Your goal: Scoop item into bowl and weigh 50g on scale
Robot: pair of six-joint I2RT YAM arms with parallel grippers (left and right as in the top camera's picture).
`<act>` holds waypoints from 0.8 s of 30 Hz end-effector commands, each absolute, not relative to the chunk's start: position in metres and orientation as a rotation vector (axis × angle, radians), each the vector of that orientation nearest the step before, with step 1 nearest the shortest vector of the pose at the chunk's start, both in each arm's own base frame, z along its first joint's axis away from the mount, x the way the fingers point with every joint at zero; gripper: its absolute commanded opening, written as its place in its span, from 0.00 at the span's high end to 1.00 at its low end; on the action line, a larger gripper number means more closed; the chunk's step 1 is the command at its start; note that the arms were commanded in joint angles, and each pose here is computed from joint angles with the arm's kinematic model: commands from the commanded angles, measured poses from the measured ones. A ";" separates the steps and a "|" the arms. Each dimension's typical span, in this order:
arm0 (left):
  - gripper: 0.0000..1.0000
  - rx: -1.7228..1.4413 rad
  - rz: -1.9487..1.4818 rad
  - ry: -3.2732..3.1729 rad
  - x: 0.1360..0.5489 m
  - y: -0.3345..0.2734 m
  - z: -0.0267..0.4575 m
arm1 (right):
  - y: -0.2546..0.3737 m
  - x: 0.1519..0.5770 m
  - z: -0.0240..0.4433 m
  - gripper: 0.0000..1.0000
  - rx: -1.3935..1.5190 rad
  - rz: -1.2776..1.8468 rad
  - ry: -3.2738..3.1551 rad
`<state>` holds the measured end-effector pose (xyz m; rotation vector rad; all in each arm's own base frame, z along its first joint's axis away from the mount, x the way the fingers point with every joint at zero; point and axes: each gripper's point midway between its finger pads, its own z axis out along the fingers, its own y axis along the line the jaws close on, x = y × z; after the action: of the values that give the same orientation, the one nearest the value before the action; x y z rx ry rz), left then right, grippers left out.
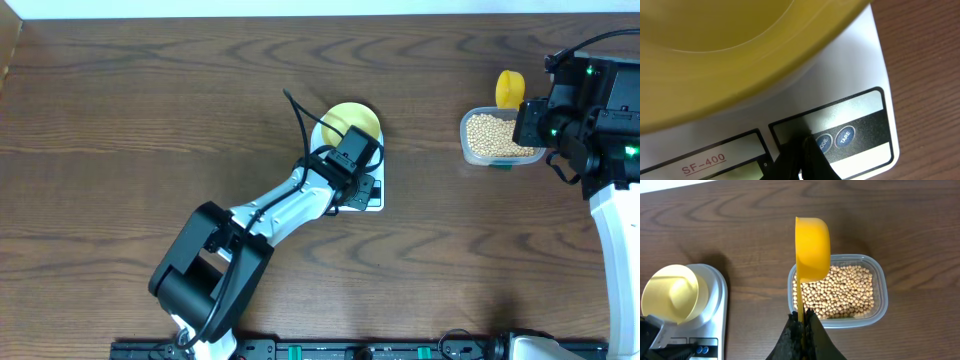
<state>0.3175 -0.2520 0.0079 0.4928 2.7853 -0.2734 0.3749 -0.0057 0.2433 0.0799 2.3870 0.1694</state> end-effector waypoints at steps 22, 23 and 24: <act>0.56 0.226 -0.348 2.406 0.310 -0.172 0.207 | -0.007 0.371 0.244 0.99 0.089 0.166 2.404; 0.56 0.173 -0.320 2.423 0.310 -0.153 0.208 | -0.007 0.371 0.244 0.99 0.090 0.166 2.406; 0.56 0.115 -0.291 2.443 0.309 -0.134 0.208 | -0.007 0.371 0.244 0.99 0.090 0.166 2.405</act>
<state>0.3039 -0.1807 0.1966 0.2590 2.4395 -0.3621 0.3695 -0.0053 0.2384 0.0844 2.4167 0.1721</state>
